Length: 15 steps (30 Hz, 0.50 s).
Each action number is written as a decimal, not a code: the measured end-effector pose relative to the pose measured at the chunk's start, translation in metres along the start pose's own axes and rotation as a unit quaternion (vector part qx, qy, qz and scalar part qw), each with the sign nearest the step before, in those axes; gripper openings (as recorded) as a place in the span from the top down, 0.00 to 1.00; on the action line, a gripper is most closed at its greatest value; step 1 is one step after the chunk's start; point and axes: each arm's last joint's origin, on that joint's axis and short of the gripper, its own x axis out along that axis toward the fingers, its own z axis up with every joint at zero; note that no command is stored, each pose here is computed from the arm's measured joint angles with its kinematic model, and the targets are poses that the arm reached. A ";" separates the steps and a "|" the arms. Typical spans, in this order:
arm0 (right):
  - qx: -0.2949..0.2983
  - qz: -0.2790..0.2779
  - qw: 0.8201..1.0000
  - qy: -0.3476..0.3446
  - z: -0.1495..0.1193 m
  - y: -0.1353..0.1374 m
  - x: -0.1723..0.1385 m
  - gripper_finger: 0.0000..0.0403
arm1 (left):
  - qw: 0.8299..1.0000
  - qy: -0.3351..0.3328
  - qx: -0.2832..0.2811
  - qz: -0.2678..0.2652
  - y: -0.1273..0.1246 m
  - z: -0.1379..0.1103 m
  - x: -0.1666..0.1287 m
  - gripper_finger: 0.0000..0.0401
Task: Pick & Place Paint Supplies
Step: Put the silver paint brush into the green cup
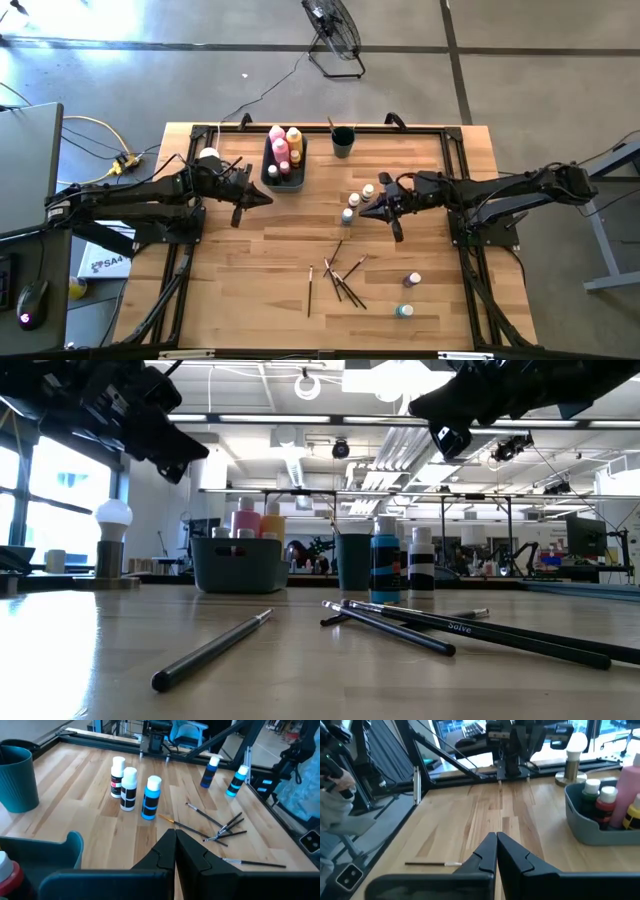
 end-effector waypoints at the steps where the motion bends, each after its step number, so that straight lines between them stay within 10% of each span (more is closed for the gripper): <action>1: -0.001 0.001 1.000 -0.004 0.001 0.000 0.000 0.99 | 1.000 -0.002 0.000 0.000 0.000 0.000 0.000 0.99; 15: -0.011 0.013 0.998 -0.065 0.013 0.002 -0.001 0.99 | 1.000 -0.001 -0.001 0.004 0.000 0.000 0.000 0.99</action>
